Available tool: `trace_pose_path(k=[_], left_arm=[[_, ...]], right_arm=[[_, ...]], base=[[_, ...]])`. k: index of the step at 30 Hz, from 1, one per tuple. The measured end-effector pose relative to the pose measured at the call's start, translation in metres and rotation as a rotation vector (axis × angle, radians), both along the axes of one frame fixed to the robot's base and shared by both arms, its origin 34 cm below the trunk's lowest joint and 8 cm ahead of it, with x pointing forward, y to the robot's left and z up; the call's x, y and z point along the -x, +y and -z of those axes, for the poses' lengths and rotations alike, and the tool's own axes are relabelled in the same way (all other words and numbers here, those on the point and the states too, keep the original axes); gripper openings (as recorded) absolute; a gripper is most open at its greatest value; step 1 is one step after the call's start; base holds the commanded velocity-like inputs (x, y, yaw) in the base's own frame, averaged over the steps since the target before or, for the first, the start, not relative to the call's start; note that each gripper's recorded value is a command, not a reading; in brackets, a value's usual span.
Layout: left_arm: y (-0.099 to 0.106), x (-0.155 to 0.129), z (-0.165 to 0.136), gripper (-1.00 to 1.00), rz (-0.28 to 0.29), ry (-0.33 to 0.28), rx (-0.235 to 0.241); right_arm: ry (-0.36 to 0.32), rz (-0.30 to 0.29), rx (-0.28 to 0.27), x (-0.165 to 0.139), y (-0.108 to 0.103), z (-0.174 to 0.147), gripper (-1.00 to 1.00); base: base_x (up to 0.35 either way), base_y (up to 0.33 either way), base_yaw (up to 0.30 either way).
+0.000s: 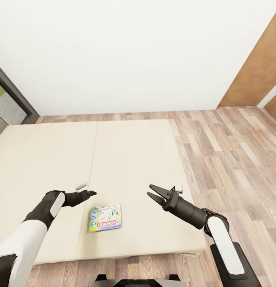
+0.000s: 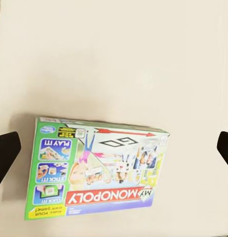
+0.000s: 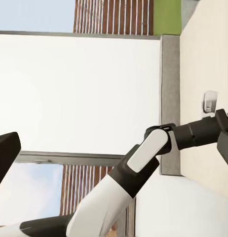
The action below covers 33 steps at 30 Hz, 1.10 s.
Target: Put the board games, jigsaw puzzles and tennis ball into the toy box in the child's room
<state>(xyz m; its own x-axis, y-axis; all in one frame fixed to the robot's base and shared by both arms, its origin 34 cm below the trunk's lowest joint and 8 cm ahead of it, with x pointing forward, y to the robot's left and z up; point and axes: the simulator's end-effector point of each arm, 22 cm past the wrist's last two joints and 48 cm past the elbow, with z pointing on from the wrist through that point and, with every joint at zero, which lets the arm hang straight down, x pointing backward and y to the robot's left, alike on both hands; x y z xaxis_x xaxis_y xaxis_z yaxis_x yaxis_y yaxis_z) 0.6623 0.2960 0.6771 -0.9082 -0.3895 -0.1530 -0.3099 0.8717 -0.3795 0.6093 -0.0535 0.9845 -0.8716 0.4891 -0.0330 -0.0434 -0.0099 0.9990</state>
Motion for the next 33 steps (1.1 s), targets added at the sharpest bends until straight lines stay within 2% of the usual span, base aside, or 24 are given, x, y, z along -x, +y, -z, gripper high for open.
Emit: trace_pose_path(k=[15,19,22,26,33], left_arm=[[0.0,0.008,0.014,1.0,0.0,0.025,0.0],[0.0,0.011,0.017,1.0,0.0,0.032,0.0],[0.0,0.012,0.02,1.0,0.0,0.037,0.0],[0.001,0.015,0.023,1.0,0.0,0.043,-0.001],[0.0,0.019,0.03,1.0,0.001,0.055,-0.002]], right_arm=[[0.03,0.003,0.01,0.0,0.0,0.015,1.0],[0.045,0.009,0.031,-0.001,-0.001,0.023,1.0],[0.069,0.016,0.07,-0.002,-0.002,0.036,1.0],[0.091,0.018,0.097,-0.001,-0.002,0.046,1.0],[0.109,0.019,0.11,-0.001,-0.002,0.054,1.0]], base=[[0.0,0.0,0.0],[0.0,0.0,0.0],[0.0,0.0,0.0],[0.0,0.0,0.0],[0.0,0.0,0.0]])
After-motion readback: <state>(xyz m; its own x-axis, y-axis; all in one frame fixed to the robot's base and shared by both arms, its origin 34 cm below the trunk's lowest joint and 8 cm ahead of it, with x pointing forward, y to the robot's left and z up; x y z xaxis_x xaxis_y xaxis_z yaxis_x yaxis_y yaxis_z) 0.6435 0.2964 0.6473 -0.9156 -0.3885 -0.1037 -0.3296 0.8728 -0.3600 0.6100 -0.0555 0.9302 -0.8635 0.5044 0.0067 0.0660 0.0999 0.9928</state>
